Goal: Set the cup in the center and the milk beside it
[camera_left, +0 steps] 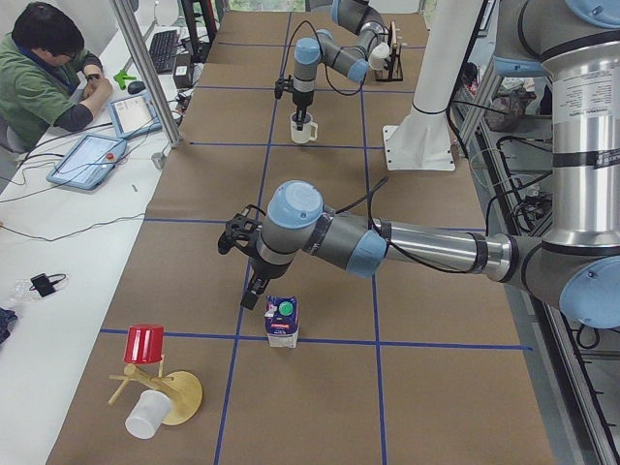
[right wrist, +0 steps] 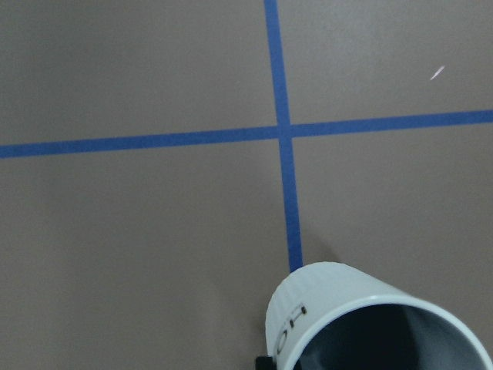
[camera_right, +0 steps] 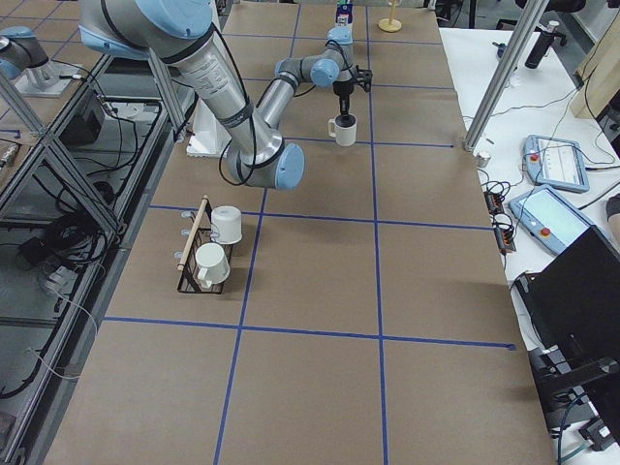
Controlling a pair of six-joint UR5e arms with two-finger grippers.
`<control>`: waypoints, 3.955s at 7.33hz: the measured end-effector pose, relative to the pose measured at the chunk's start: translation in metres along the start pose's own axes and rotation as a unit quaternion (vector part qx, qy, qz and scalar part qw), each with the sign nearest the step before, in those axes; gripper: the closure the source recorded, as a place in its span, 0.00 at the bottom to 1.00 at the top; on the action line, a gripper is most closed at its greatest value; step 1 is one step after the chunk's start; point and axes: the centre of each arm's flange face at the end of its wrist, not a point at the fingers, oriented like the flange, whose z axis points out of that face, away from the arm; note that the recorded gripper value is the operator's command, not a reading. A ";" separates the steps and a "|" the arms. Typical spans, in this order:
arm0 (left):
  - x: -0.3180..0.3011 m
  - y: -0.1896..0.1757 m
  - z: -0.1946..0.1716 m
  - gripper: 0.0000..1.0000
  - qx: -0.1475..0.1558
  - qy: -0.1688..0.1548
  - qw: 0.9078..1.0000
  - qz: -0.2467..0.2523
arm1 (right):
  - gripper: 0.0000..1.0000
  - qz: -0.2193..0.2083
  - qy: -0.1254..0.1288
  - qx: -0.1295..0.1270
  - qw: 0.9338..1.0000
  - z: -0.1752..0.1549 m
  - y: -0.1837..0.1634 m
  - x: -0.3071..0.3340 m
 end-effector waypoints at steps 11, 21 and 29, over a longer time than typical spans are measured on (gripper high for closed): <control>0.002 0.010 -0.001 0.01 0.014 0.000 1.000 0.013 | 0.00 -0.063 -0.023 0.021 0.998 -0.094 -0.176 0.159; -0.002 0.023 0.012 0.01 0.011 0.031 0.999 0.008 | 0.00 -0.153 0.059 -0.082 0.983 -0.073 -0.125 0.853; 0.011 0.054 0.085 0.05 -0.054 0.019 0.993 -0.105 | 0.00 -0.137 0.059 -0.084 0.985 -0.068 -0.113 0.868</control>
